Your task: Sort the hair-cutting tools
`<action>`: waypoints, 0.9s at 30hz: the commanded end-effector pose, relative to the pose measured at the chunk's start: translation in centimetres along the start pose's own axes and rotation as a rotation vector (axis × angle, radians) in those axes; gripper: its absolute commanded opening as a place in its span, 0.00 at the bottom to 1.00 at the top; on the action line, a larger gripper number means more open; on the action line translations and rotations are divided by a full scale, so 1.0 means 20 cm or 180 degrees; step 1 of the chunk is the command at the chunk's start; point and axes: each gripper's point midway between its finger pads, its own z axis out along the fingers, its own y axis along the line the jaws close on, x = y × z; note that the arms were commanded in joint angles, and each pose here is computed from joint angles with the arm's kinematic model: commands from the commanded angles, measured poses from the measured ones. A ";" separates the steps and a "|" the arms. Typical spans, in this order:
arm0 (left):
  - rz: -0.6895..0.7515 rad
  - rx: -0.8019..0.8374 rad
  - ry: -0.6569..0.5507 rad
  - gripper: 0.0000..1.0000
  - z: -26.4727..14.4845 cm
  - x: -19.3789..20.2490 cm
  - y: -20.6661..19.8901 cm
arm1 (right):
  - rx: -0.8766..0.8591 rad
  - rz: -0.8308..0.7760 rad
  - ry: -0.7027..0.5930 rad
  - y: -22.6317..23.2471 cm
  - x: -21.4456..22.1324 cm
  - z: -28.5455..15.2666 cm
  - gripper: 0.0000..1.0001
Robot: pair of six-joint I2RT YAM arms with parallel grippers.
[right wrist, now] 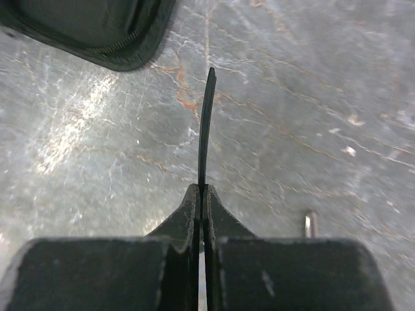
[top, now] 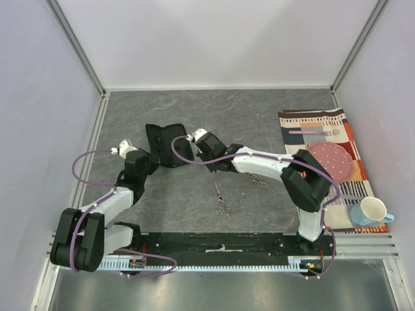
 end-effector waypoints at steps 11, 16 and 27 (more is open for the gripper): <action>0.0194 -0.0051 0.0212 0.66 -0.16 0.05 0.01 | 0.0085 0.0069 -0.0603 -0.06 -0.23 -0.45 0.00; 0.0539 -0.0629 -0.0010 0.70 -0.17 -0.13 0.08 | 0.0065 0.0026 -0.0651 -0.04 -0.24 -0.48 0.00; 0.0406 -0.0385 -0.0271 0.72 0.06 -0.45 0.11 | 0.0120 -0.0058 -0.0714 -0.07 -0.22 -0.54 0.00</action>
